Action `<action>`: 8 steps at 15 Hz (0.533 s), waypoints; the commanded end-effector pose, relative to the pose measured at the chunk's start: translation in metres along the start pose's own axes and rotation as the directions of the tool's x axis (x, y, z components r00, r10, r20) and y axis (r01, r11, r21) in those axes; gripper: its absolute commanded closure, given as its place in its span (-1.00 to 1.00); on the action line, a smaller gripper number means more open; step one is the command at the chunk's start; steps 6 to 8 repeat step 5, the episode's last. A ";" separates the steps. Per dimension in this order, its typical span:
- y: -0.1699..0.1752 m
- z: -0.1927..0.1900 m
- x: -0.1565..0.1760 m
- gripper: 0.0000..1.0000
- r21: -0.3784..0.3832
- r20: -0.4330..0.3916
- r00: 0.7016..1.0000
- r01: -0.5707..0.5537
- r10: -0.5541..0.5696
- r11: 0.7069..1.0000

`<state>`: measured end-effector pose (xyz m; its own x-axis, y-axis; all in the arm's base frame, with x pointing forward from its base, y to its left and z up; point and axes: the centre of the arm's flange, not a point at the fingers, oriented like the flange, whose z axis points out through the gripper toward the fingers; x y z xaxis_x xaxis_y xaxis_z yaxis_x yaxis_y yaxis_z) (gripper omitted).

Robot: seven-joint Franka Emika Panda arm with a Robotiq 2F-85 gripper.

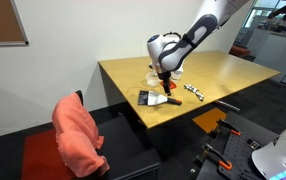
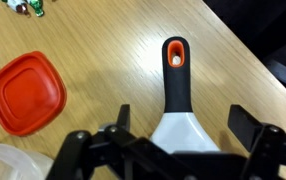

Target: Sweep the candy to the right

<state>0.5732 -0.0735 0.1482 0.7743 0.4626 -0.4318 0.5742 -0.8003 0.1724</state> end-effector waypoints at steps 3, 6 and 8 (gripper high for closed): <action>-0.017 -0.040 -0.072 -1.00 0.006 -0.082 0.996 -0.024 0.024 1.000; -0.019 -0.047 -0.086 -1.00 0.000 -0.105 0.994 -0.032 0.031 1.000; -0.019 -0.047 -0.086 -1.00 0.000 -0.105 0.994 -0.032 0.031 1.000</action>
